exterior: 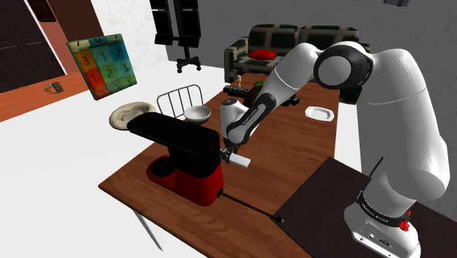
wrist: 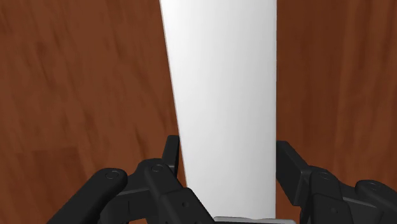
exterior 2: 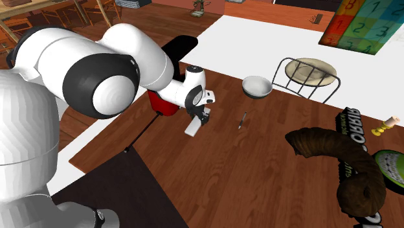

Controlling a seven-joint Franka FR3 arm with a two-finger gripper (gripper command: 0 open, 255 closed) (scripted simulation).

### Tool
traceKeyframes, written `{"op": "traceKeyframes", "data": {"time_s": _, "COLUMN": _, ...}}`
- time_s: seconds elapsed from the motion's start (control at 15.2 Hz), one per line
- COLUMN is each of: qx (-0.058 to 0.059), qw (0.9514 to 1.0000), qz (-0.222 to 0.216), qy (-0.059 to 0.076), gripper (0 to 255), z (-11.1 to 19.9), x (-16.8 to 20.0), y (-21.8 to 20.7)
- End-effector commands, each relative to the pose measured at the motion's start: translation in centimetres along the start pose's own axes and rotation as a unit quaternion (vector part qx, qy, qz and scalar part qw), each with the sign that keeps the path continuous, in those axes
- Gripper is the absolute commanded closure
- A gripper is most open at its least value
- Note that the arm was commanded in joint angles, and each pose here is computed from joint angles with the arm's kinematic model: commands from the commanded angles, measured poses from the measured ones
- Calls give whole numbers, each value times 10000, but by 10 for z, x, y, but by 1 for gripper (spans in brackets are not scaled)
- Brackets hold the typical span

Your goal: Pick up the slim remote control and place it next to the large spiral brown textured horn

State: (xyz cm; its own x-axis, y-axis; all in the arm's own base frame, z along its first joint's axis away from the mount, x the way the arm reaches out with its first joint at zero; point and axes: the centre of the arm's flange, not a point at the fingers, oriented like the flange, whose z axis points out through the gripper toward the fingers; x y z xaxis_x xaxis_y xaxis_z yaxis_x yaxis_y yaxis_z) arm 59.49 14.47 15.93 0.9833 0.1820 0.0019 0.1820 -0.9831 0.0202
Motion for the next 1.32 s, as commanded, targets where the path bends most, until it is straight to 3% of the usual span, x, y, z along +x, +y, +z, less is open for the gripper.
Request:
{"op": "traceKeyframes", "data": {"time_s": 0.0, "qx": 1, "qw": 10000, "qz": 2, "qy": -4, "gripper": 255, "z": 0, "x": 0, "y": 0}}
{"op": "traceKeyframes", "data": {"time_s": 0.2, "qx": 1, "qw": 10000, "qz": 2, "qy": -4, "gripper": 255, "z": 1, "x": 0, "y": 0}}
{"op": "traceKeyframes", "data": {"time_s": 1.25, "qx": 1, "qw": 10000, "qz": 2, "qy": -4, "gripper": 255, "z": -84, "x": 0, "y": 2}}
